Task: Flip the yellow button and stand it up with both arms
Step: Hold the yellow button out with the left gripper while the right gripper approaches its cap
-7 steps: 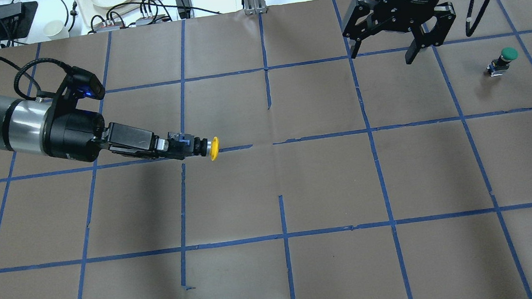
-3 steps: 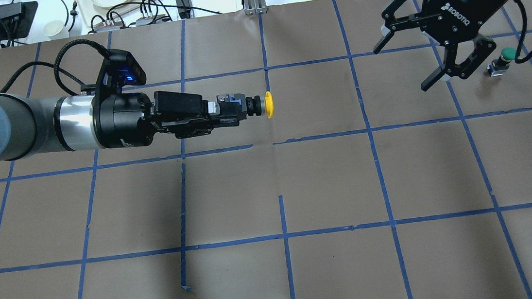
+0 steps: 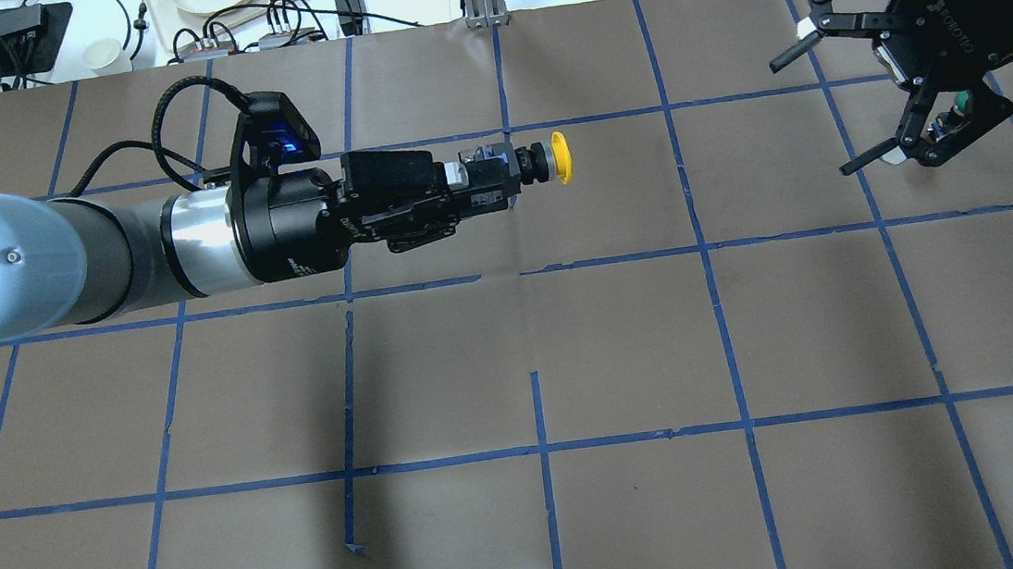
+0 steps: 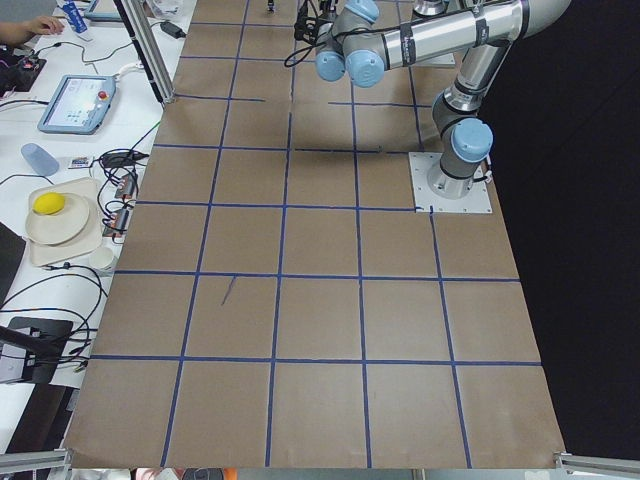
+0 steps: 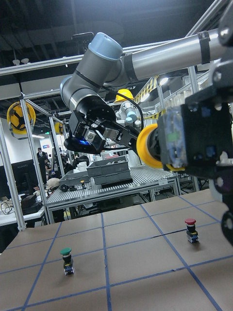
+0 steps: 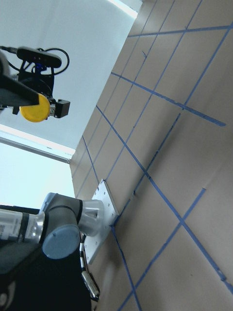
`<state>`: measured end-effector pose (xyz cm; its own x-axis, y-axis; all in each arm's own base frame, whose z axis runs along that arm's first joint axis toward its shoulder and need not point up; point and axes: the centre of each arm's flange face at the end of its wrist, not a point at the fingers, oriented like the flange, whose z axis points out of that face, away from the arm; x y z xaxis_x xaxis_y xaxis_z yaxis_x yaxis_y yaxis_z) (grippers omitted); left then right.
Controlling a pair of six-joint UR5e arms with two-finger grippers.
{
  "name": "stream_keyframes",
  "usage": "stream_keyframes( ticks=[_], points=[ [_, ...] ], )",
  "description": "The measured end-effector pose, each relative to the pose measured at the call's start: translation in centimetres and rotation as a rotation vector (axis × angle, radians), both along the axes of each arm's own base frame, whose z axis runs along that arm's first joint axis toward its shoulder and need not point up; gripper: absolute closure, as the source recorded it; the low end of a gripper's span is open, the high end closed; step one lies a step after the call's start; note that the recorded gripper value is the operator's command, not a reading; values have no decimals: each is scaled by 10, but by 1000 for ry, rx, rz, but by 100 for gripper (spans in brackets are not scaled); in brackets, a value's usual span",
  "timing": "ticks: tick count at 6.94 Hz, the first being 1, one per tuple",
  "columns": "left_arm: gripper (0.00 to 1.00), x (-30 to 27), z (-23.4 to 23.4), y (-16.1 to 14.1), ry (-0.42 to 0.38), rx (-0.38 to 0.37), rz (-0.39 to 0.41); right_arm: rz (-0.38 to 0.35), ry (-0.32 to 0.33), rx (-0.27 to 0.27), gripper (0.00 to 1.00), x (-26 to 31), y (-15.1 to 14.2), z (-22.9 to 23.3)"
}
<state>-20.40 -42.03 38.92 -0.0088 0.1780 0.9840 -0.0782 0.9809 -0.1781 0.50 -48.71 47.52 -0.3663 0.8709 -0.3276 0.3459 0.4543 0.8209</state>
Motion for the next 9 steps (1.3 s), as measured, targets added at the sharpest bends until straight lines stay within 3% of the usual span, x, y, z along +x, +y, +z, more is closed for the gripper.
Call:
stream_keyframes(
  ticks=[2, 4, 7, 9],
  points=[
    [81, -10, 0, 7, 16, 26, 4, -76, -117, 26, 1, 28, -1, 3],
    [81, -15, 1, 9, 28, 38, 14, -64, -190, 64, 1, 84, 3, 4],
    [81, -15, 2, 9, 32, 38, 20, 28, -209, 61, 1, 146, 12, -3],
    [80, -15, 2, 9, 33, 37, 22, 63, -201, 47, 10, 158, 13, -16]
  ],
)
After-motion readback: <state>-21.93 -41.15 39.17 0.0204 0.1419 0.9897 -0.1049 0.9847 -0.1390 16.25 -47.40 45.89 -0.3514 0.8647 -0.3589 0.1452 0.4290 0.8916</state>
